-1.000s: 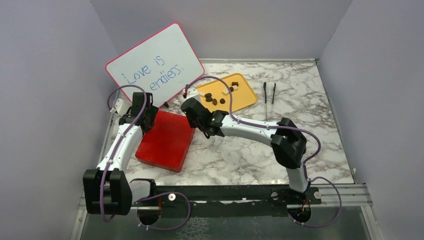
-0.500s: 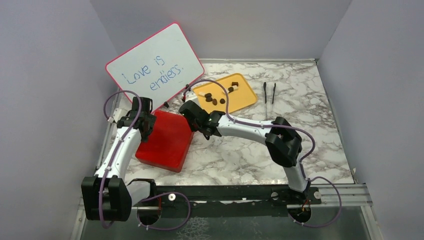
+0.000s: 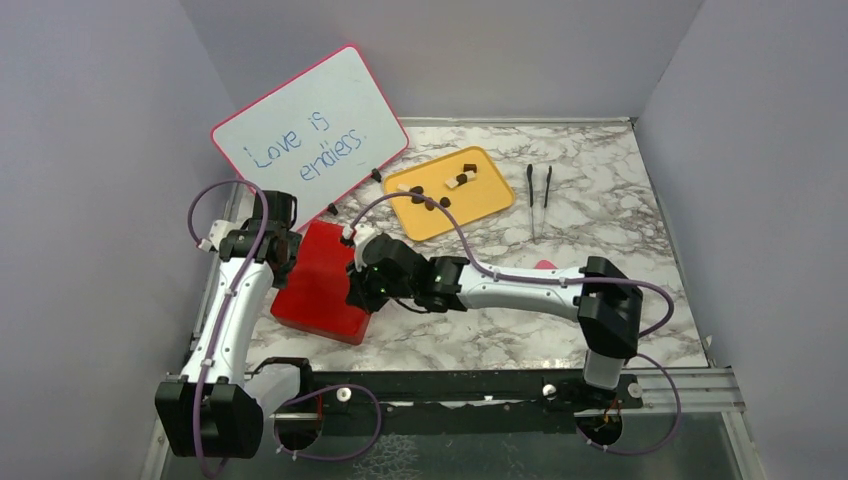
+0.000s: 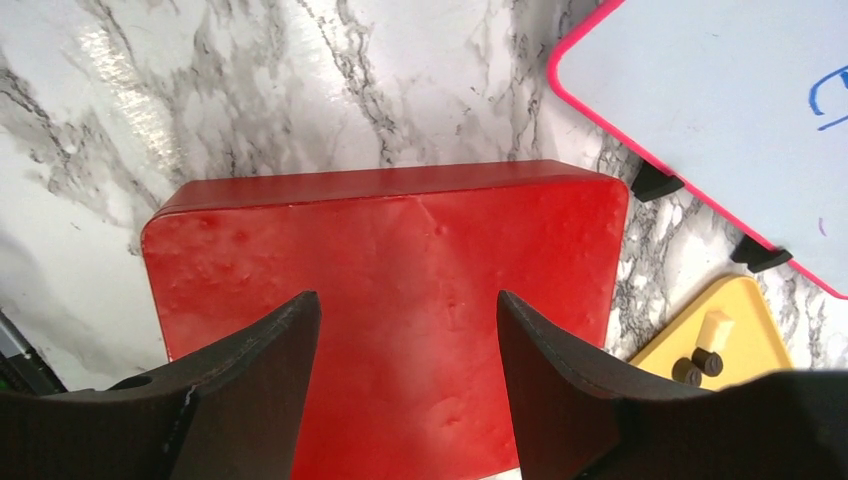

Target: Pack the chocolate

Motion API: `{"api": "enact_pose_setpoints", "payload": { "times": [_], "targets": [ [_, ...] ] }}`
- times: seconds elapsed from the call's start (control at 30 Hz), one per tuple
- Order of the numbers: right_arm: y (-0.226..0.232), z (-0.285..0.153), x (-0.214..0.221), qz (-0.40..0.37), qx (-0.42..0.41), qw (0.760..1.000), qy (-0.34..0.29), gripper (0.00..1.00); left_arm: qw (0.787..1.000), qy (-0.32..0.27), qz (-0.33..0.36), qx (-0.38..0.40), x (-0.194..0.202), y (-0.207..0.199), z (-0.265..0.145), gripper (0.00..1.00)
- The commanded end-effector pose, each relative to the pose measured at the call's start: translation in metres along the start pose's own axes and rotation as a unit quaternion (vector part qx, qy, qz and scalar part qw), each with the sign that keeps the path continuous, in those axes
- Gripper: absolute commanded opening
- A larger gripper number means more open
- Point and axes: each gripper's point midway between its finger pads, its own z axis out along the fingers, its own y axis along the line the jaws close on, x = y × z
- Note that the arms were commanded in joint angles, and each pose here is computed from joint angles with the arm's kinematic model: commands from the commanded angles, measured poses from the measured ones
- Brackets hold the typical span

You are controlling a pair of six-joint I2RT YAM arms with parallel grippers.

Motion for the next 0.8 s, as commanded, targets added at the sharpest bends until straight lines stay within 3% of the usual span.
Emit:
{"api": "enact_pose_setpoints", "payload": {
  "times": [0.0,0.1,0.2,0.4,0.53,0.77],
  "targets": [
    [0.018,0.021,0.044,0.022,-0.053,0.997,0.046,0.01,0.999,-0.016,0.003,-0.04,0.0,0.027,0.011,0.66],
    [-0.001,0.037,0.1,0.032,-0.011,0.993,0.115,0.01,0.998,0.004,0.015,-0.066,0.018,0.048,0.026,0.67],
    [-0.006,0.036,0.122,0.047,-0.006,0.99,0.135,0.01,0.996,0.019,0.021,-0.084,0.031,0.065,0.036,0.68],
    [0.002,0.017,0.082,0.036,-0.006,0.996,0.085,0.01,0.999,0.003,0.006,-0.046,0.016,0.042,0.022,0.68],
    [0.014,0.005,0.053,0.033,-0.024,0.998,0.047,0.01,0.998,-0.048,-0.025,-0.02,-0.013,0.02,0.007,0.68],
    [0.0,-0.023,0.027,0.019,0.024,0.999,0.007,0.01,0.993,-0.078,-0.075,-0.046,-0.023,0.021,0.013,0.63]
  ]
}}
